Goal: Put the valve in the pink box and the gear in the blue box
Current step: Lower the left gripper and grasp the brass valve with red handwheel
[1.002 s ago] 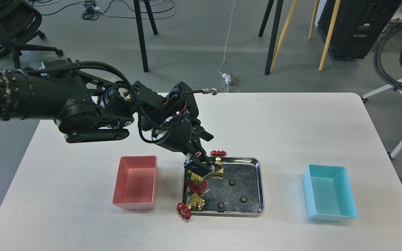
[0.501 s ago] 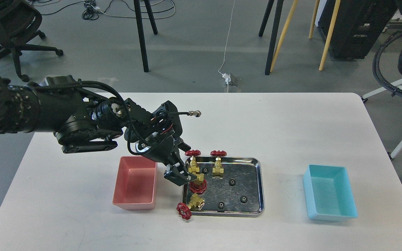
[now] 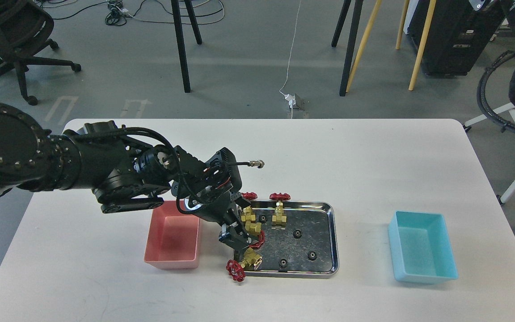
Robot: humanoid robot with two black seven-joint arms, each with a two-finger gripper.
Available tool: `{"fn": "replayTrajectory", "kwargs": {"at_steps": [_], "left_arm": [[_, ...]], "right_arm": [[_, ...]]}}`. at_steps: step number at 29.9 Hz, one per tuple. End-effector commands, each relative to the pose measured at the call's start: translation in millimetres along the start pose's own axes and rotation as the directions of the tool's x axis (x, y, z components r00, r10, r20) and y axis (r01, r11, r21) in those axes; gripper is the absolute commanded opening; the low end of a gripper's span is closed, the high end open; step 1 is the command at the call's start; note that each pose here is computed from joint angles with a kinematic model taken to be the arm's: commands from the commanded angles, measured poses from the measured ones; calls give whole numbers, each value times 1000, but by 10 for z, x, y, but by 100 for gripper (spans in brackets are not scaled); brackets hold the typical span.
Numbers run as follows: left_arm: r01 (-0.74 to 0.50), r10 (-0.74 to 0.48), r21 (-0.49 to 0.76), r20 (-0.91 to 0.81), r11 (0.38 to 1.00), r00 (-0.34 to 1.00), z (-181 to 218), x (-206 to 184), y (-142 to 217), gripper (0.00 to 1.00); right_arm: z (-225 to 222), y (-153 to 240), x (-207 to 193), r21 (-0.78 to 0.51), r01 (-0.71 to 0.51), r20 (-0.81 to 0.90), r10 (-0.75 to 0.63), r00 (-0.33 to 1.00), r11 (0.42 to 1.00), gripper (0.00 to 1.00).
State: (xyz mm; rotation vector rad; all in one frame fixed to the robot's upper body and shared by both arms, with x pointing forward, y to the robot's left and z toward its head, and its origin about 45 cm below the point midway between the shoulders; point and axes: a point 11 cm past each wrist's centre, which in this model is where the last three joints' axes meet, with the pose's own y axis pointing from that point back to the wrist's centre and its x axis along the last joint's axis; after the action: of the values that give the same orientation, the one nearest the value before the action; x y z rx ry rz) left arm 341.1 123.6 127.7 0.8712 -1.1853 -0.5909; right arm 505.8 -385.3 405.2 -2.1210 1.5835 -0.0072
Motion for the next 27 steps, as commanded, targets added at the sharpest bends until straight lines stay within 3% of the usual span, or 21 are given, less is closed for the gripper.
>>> {"fn": "replayTrajectory", "kwargs": {"at_steps": [1, 6, 11, 17, 27], "left_arm": [[-14, 14, -17, 2, 1000, 1000, 62, 2, -83, 95], [-42, 42, -3, 9, 999, 999, 20, -14, -105, 88], [-62, 62, -3, 21, 998, 998, 18, -13, -102, 72], [-60, 60, -2, 16, 998, 998, 14, -49, -98, 69], [-54, 54, -8, 8, 999, 999, 41, -110, -146, 50]], "right_arm": [[9, 19, 21, -3, -5, -1, 5, 1000, 1000, 100], [9, 25, 30, -3, -6, -2, 6, 1000, 1000, 100], [41, 53, 52, -9, -12, -1, 12, 1000, 1000, 100], [52, 68, 63, -11, -14, -2, 14, 1000, 1000, 100], [72, 97, 90, -9, -22, 0, 22, 1000, 1000, 100]]}}
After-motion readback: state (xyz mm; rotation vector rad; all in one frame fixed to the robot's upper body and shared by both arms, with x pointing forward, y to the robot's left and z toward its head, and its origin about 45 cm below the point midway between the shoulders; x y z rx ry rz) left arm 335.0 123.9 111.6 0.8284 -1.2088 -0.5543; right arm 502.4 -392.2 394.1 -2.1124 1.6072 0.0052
